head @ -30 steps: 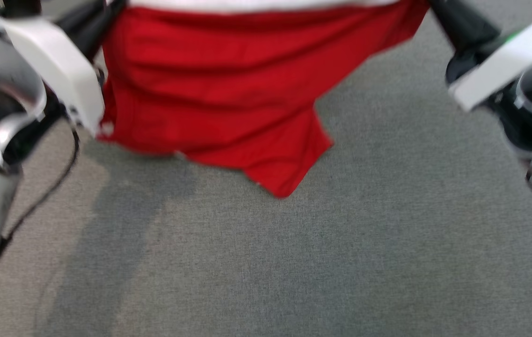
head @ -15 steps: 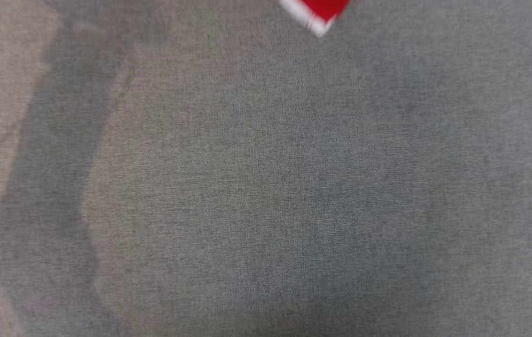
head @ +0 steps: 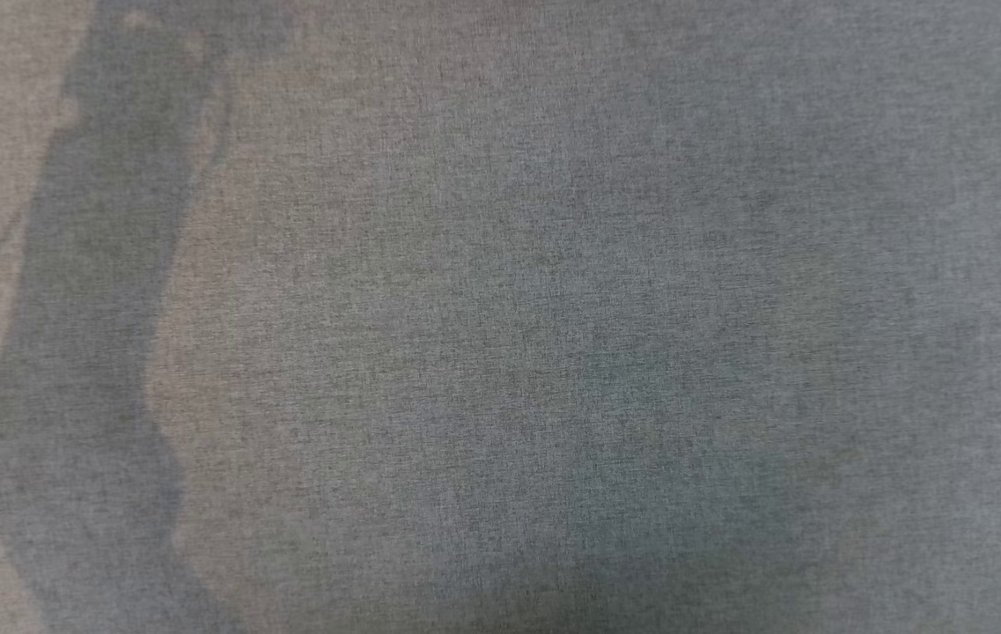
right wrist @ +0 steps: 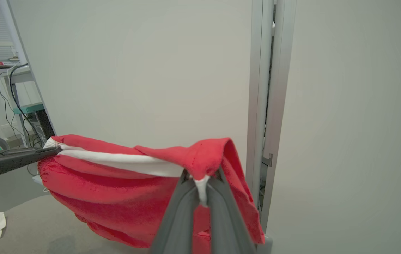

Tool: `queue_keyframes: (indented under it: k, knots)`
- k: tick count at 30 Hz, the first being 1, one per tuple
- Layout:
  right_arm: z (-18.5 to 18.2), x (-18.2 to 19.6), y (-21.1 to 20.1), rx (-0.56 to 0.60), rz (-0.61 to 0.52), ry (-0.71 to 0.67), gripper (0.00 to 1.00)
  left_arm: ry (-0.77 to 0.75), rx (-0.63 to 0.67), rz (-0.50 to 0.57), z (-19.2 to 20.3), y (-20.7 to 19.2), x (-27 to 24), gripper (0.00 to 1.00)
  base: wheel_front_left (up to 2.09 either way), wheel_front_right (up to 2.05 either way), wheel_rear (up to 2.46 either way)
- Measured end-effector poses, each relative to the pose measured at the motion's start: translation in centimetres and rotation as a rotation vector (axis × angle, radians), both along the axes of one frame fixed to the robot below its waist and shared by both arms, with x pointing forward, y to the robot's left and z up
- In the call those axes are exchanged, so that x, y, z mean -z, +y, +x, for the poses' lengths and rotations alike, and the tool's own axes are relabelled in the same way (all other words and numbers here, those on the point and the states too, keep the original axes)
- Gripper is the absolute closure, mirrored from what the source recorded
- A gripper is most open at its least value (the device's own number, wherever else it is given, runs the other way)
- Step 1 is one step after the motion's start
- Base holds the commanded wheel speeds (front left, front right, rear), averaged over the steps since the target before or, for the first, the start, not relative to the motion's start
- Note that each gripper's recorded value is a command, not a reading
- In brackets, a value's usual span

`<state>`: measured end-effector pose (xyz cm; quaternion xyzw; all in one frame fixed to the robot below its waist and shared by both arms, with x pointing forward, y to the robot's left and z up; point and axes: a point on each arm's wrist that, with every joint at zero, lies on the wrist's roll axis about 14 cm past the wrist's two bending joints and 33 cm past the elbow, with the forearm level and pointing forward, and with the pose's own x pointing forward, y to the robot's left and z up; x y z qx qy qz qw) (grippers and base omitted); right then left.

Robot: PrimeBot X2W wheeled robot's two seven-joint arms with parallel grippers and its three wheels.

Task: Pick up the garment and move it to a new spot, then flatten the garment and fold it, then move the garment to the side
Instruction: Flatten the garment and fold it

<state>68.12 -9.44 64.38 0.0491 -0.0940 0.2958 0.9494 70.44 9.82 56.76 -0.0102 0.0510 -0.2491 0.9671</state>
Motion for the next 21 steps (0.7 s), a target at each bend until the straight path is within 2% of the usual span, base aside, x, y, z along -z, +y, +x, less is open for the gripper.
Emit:
queue_keyframes:
  k: [5, 8, 15, 21]
  knots:
    - [-2.6, 6.0, 0.3, -0.037, -0.09, 0.176, 1.0, 0.145, 0.04, 0.063, -3.4, 0.2, 5.6, 1.0, 0.0, 0.0, 0.0]
    - [-5.1, 8.6, 0.3, -0.065, -0.133, 0.263, 1.0, 0.202, 0.065, 0.044, -5.9, 0.1, 6.9, 1.0, 0.0, 0.0, 0.0]
    - [-12.2, 11.2, 0.6, -0.129, -0.168, 0.42, 1.0, 0.34, 0.164, 0.083, -13.5, -0.6, 9.3, 1.0, 0.0, 0.0, 0.0]
    - [-18.9, 13.0, 0.5, -0.165, -0.186, 0.548, 1.0, 0.456, 0.197, 0.035, -20.5, -1.2, 10.4, 1.0, 0.0, 0.0, 0.0]
